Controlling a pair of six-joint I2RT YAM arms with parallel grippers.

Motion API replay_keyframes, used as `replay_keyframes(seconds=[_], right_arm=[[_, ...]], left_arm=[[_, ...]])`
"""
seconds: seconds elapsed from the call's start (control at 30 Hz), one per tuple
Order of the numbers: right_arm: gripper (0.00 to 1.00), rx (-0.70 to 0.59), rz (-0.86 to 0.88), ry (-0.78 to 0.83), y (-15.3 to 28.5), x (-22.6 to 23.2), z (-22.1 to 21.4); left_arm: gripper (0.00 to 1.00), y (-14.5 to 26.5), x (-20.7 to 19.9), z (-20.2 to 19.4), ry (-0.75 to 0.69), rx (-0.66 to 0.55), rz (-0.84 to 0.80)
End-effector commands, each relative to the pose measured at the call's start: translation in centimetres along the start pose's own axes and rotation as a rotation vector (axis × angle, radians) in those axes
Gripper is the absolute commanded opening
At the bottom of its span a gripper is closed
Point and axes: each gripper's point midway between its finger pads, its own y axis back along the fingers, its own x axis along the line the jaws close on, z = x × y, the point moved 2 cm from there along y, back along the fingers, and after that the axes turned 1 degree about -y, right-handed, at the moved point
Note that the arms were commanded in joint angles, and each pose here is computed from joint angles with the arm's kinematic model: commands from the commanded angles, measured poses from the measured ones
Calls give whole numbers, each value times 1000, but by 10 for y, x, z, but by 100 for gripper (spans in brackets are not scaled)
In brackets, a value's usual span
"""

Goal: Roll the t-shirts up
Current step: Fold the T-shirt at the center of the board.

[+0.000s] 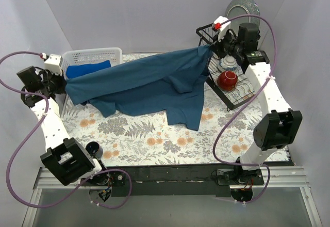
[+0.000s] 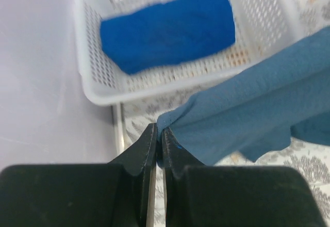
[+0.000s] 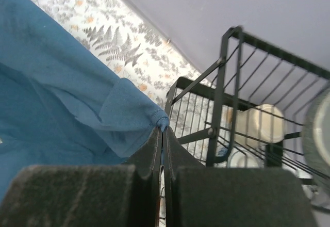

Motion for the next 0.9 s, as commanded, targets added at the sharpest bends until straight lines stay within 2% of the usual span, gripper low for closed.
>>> replay_keyframes(seconds=[0.0,0.1,0.27,0.47,0.67,0.87], right_arm=[[1,-149,-140,69,57,-8,66],[1,-193,-175,102,88,0,86],[1,-267,-241,168,134,14,109],[1,-356,-327,139,177,28,122],[1,-422,-368,100,215,43,138],[1,-473,-387,121,257,63,154]], left_arm=[[0,33,0,79,-88,-159,58],[0,49,-10,106,-113,-221,71],[0,81,-2,137,-144,-300,178],[0,118,13,172,-184,-394,333],[0,146,24,182,-158,-446,457],[0,180,13,201,-123,-538,487]])
